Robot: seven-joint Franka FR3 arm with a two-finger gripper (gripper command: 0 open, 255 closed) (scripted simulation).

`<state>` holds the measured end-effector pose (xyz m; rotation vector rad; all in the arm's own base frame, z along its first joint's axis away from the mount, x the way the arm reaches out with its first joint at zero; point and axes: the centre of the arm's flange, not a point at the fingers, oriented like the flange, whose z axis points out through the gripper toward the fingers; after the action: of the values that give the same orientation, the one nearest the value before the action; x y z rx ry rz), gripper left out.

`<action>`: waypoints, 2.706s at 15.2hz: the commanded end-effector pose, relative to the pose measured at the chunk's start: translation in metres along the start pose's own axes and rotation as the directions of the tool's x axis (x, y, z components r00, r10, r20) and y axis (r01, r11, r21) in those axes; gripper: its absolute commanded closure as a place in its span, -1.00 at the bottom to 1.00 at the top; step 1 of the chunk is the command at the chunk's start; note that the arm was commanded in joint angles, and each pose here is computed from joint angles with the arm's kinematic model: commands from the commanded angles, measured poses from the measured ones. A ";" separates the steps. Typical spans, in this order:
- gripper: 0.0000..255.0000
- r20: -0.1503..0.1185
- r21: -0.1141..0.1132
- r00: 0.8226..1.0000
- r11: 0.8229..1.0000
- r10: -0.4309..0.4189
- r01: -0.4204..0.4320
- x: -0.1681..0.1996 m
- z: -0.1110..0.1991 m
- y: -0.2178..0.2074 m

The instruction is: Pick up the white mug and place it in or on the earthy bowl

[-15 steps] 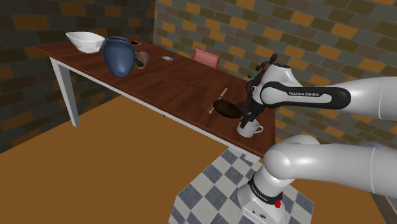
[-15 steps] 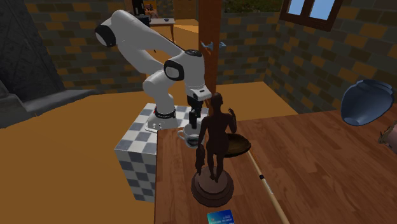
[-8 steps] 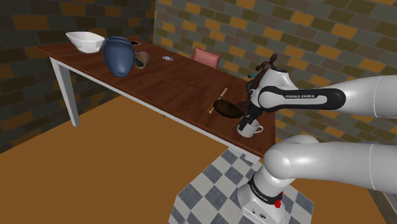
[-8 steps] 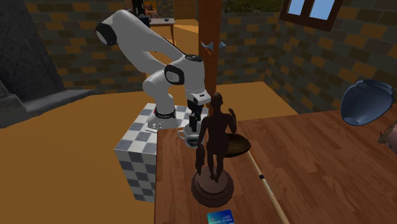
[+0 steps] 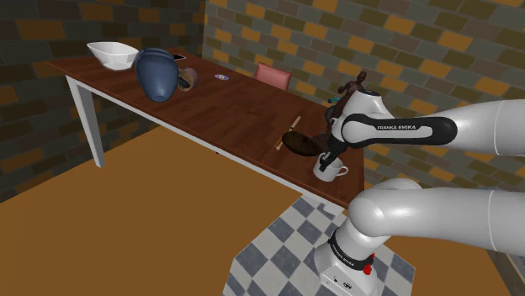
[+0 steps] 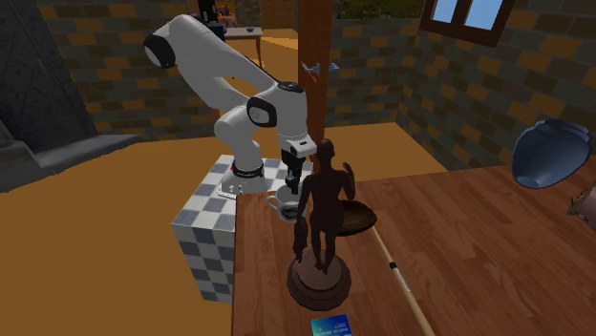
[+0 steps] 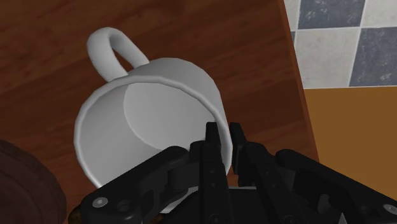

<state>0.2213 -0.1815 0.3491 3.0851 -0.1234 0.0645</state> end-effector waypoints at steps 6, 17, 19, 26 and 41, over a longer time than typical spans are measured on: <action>1.00 0.000 0.000 1.000 1.000 0.000 0.000 0.000 0.000 0.000; 1.00 0.000 0.000 1.000 1.000 0.000 0.000 0.003 -0.058 0.003; 1.00 0.000 0.000 1.000 1.000 0.000 0.000 0.003 -0.068 0.004; 1.00 0.000 0.000 1.000 1.000 0.000 0.000 0.005 -0.105 0.005; 1.00 0.000 0.000 1.000 1.000 0.000 0.000 0.032 -0.174 0.018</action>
<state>0.2373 -0.1876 0.5205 3.0855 -0.1236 0.0645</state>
